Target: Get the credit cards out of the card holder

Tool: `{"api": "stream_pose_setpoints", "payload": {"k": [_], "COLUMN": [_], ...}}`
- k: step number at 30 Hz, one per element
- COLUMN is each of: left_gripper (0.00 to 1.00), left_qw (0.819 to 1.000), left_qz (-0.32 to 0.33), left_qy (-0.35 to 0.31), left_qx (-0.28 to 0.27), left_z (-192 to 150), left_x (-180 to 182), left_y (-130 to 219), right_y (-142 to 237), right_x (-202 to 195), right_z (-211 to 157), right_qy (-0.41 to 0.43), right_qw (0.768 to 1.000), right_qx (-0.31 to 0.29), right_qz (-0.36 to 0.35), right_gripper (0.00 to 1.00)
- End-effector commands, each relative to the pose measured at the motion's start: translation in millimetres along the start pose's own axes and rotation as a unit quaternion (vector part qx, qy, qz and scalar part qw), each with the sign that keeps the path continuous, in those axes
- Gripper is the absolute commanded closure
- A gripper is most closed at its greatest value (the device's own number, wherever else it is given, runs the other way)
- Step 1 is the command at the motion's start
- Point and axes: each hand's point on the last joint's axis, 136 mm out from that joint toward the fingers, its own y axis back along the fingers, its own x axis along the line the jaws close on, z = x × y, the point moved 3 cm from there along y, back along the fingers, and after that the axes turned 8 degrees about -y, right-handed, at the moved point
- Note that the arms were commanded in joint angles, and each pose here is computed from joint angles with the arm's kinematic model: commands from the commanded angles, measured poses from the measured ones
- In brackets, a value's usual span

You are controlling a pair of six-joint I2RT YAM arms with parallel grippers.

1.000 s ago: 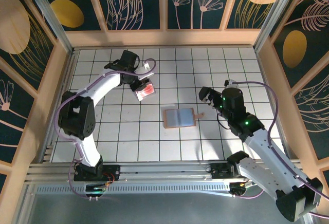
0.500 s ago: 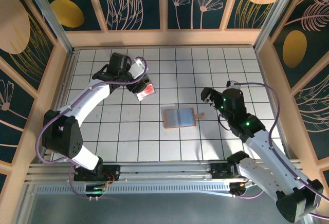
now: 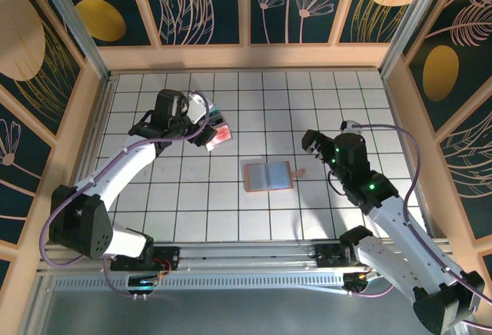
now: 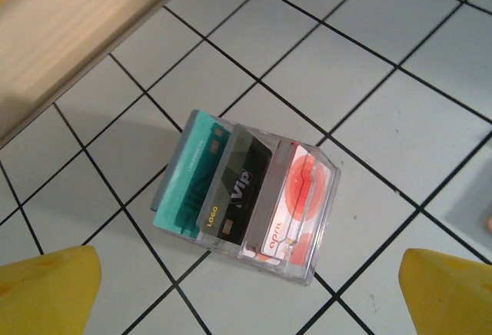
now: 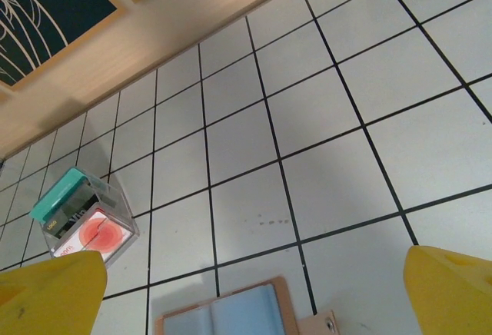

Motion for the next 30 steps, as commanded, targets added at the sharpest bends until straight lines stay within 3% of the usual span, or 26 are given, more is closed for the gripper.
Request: {"api": "stream_pose_setpoints", "payload": {"k": [1, 9, 15, 18, 23, 26, 30], "left_gripper": [0.01, 0.01, 0.01, 0.01, 0.01, 0.01, 0.01], "left_qw": [0.998, 0.974, 0.922, 0.894, 0.845, 0.819, 0.800], "left_qz": [0.042, 0.165, 0.298, 0.349, 0.383, 0.411, 0.436], "left_qy": [0.046, 0.146, 0.247, 0.282, 0.373, 0.398, 0.409], "left_qx": [-0.020, -0.050, -0.028, -0.017, -0.030, -0.038, -0.053], "left_z": [3, -7, -36, -60, -105, -128, -146], "left_x": [11, 37, 64, 67, 78, 86, 91], "left_y": [9, 37, 54, 59, 70, 79, 84], "right_y": [10, 28, 33, 26, 20, 16, 9], "right_x": [2, -13, -26, -28, -44, -39, -37], "right_z": [16, 28, 35, 34, 44, 51, 56], "right_qy": [0.000, -0.018, -0.013, 0.027, 0.047, 0.089, 0.118], "right_qw": [0.999, 0.995, 0.990, 0.989, 0.974, 0.967, 0.957], "right_qx": [-0.037, -0.096, -0.133, -0.140, -0.189, -0.216, -0.244], "right_qz": [0.001, -0.011, -0.041, -0.050, -0.112, -0.104, -0.098], "right_gripper": [0.01, 0.01, 0.01, 0.01, 0.01, 0.01, 0.01]}}
